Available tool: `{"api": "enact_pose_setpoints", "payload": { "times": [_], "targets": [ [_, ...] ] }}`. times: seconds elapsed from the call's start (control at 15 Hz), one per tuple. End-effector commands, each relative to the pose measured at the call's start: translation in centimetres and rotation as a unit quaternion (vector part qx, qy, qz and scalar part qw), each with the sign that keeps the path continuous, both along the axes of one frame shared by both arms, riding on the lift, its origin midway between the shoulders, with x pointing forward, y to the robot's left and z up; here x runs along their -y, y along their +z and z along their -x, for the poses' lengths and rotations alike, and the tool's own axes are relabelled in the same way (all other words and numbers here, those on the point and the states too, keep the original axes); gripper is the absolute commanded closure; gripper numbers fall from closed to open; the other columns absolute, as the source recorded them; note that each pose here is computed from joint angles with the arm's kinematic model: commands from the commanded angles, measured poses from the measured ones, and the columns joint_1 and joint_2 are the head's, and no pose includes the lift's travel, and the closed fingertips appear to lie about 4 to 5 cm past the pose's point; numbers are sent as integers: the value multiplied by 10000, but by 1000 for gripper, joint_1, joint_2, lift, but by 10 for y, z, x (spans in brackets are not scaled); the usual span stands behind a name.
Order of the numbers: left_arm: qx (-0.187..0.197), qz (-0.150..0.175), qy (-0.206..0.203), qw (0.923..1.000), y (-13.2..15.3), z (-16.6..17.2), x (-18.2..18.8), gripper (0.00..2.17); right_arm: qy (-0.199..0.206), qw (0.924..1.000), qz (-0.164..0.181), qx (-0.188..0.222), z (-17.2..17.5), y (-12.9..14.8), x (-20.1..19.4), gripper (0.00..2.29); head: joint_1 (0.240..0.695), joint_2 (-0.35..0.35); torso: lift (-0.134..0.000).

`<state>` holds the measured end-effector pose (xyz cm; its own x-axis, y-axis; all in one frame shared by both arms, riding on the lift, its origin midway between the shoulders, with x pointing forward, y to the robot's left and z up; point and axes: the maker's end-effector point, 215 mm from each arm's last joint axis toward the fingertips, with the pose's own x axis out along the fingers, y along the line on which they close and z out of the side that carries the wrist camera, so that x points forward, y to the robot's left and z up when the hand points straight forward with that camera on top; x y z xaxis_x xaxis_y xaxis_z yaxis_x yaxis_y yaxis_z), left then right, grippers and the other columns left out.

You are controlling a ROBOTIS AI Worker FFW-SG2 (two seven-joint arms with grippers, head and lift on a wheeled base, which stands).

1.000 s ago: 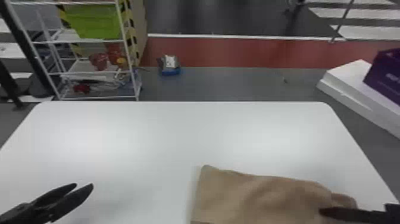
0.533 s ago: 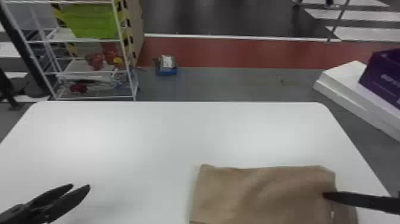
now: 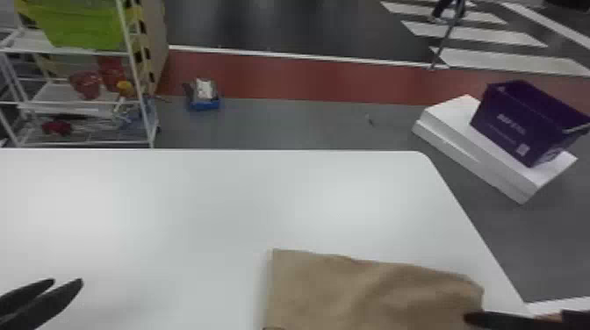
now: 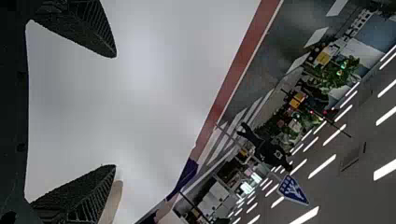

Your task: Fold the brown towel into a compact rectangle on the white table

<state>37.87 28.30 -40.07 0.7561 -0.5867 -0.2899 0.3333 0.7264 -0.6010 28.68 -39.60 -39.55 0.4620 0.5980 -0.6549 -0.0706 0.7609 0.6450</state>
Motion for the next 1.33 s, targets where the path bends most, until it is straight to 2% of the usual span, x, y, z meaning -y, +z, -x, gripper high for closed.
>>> {"api": "enact_pose_setpoints", "payload": {
  "times": [0.0, 0.13, 0.27, 0.4, 0.47, 0.6, 0.73, 0.93, 1.07, 1.27],
  "targets": [
    [-52, 24, -59, 10000, -4, 3, 7, 29, -60, 9995, -13, -300, -10, -25, 0, 1234, 695, -195, -124],
    [-94, 31, -58, 9999, -8, 6, 6, 29, -128, 9988, 54, -461, -13, -38, 6, 1234, 695, -204, -124],
    [-95, 36, -60, 9999, -8, 8, 4, 29, -193, 9986, 96, -487, -18, -36, 17, 1210, 695, -211, -124],
    [-84, 35, -32, 10000, -7, 9, 0, 29, -251, 9976, 237, -607, -6, -40, 30, 76, 695, -225, -124],
    [-83, 23, -20, 10000, -7, 9, -2, 26, -306, 9969, 291, -665, 2, -42, 37, -2, 695, -230, -124],
    [-17, -17, -6, 10000, -2, 6, -6, 26, -569, 9965, 325, -529, 5, -29, 58, 16, 695, -257, -124],
    [14, -17, -2, 10000, 1, 5, -6, 26, -697, 9968, 316, -213, 1, -5, 69, 43, 695, -280, -124],
    [28, 26, -20, 10000, 3, 3, -1, 26, -666, 9977, 141, 64, -4, 5, 50, 76, 695, -302, -124],
    [34, 64, -57, 10000, 3, 3, 2, 26, -499, 9987, 104, -55, -4, -6, 34, 87, 695, -289, -124],
    [20, 67, -35, 10000, 1, 5, -2, 29, -381, 9978, 17, -537, 5, -45, 15, 124, 695, -251, -124]
  ]
}}
